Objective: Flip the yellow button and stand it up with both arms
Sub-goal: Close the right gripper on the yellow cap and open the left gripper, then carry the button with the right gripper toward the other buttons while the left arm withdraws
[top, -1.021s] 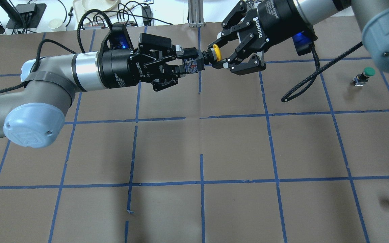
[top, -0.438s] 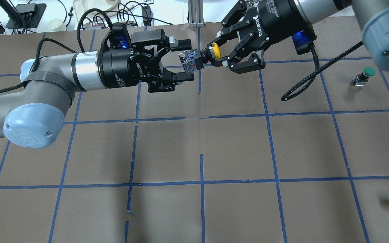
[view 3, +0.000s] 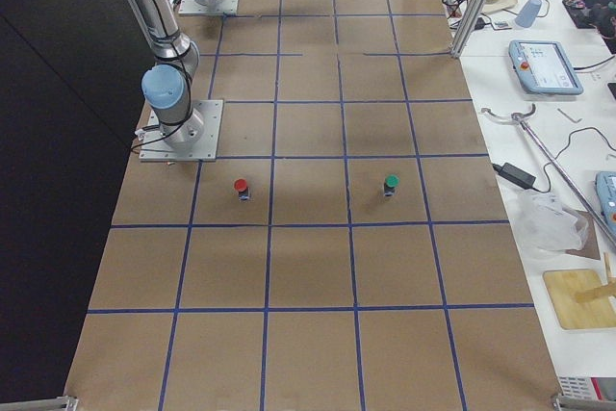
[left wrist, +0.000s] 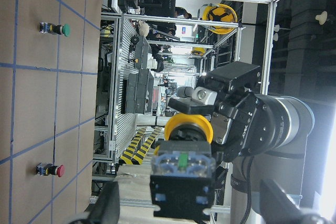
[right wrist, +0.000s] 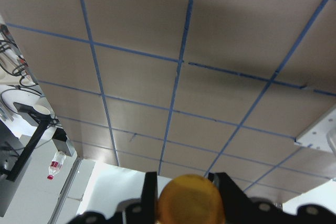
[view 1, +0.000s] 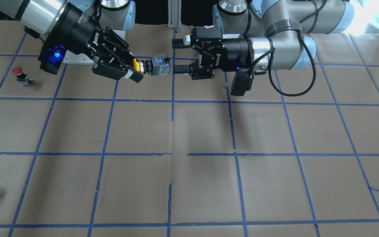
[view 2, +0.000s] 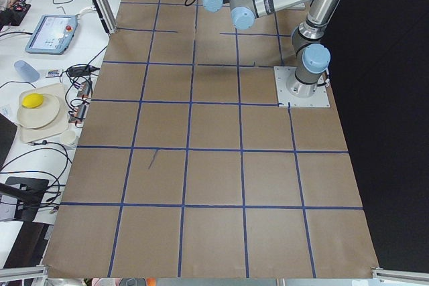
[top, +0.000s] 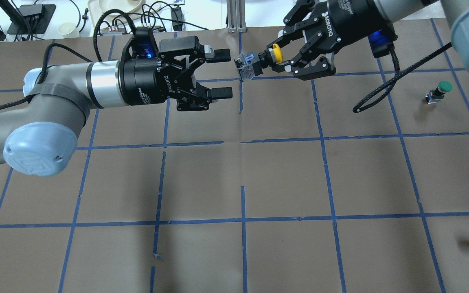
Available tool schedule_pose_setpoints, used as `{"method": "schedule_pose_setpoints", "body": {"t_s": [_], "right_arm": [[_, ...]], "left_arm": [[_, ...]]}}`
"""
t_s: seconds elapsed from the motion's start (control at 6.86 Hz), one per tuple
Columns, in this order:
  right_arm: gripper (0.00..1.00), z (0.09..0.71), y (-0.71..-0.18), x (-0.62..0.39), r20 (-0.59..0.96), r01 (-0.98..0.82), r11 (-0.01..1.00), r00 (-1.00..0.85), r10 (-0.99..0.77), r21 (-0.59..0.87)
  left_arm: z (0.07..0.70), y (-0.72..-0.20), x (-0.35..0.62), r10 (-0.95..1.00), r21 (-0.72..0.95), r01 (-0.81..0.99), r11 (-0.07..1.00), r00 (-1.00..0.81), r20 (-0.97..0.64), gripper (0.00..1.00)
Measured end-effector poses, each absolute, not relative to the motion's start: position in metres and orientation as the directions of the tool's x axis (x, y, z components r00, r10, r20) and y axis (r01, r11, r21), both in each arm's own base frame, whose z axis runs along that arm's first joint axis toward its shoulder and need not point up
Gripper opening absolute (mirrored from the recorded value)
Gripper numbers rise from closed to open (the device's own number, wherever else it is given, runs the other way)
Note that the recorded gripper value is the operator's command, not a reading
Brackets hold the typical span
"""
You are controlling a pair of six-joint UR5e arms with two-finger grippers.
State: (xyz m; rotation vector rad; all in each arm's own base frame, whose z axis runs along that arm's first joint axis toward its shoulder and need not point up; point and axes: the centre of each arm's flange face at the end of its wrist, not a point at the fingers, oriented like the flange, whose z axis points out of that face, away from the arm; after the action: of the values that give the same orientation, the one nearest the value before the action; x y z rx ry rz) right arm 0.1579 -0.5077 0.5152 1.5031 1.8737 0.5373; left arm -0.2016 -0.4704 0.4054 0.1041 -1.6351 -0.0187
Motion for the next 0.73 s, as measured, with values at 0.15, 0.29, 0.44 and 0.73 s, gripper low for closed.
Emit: {"method": "schedule_pose_setpoints", "body": {"t_s": [0.15,0.29,0.44,0.73], "right_arm": [[0.07,0.510,-0.517,0.125,-0.296,0.711,0.306,-0.144,0.944,0.633],[0.06,0.497,-0.528,0.089,-0.347,0.730,0.381,-0.208,0.915,0.567],[0.05,0.476,-0.536,0.058,-0.368,0.742,0.475,-0.324,0.872,0.473],[0.03,0.426,-0.549,-0.010,-0.305,0.647,0.719,-0.652,0.694,0.252]], "left_arm": [[0.402,-0.473,-0.200,-0.062,0.056,-0.047,0.997,-0.143,0.988,0.92],[0.396,-0.478,-0.198,-0.043,0.033,-0.043,0.999,-0.242,0.969,0.92],[0.387,-0.484,-0.194,-0.016,0.000,-0.044,0.999,-0.355,0.935,0.90],[0.363,-0.492,-0.188,0.025,-0.054,-0.032,0.998,-0.584,0.812,0.93]]}}
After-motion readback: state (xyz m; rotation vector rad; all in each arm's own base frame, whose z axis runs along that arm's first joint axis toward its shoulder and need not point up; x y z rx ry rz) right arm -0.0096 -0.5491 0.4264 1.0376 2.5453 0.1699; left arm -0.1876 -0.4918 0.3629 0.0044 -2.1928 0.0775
